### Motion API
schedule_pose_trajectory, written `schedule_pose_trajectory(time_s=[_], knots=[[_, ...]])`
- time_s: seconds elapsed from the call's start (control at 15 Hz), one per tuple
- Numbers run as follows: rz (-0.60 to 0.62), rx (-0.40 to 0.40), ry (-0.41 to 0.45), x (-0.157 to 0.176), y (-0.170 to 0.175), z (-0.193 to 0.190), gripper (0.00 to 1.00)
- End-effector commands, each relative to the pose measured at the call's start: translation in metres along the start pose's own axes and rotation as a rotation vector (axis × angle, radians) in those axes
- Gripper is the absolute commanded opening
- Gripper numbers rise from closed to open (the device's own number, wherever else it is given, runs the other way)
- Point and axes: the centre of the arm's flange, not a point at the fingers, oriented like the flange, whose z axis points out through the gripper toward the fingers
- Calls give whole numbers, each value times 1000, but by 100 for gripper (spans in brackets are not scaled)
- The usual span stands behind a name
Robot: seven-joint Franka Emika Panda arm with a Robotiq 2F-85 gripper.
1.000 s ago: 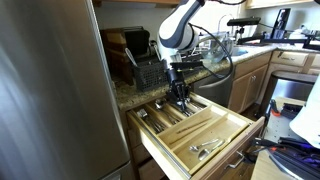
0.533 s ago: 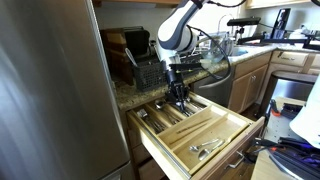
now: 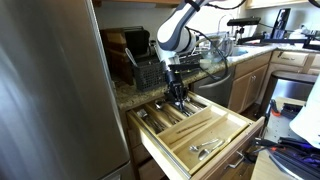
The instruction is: Take the spoon from the utensil holder and put it in the drawer with the other spoons
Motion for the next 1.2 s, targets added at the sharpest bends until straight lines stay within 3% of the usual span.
schedule_pose_trajectory(time_s=[0.0, 1.13], knots=[[-5, 7, -32, 4, 3, -8, 4], [-11, 10, -61, 13, 6, -18, 4]])
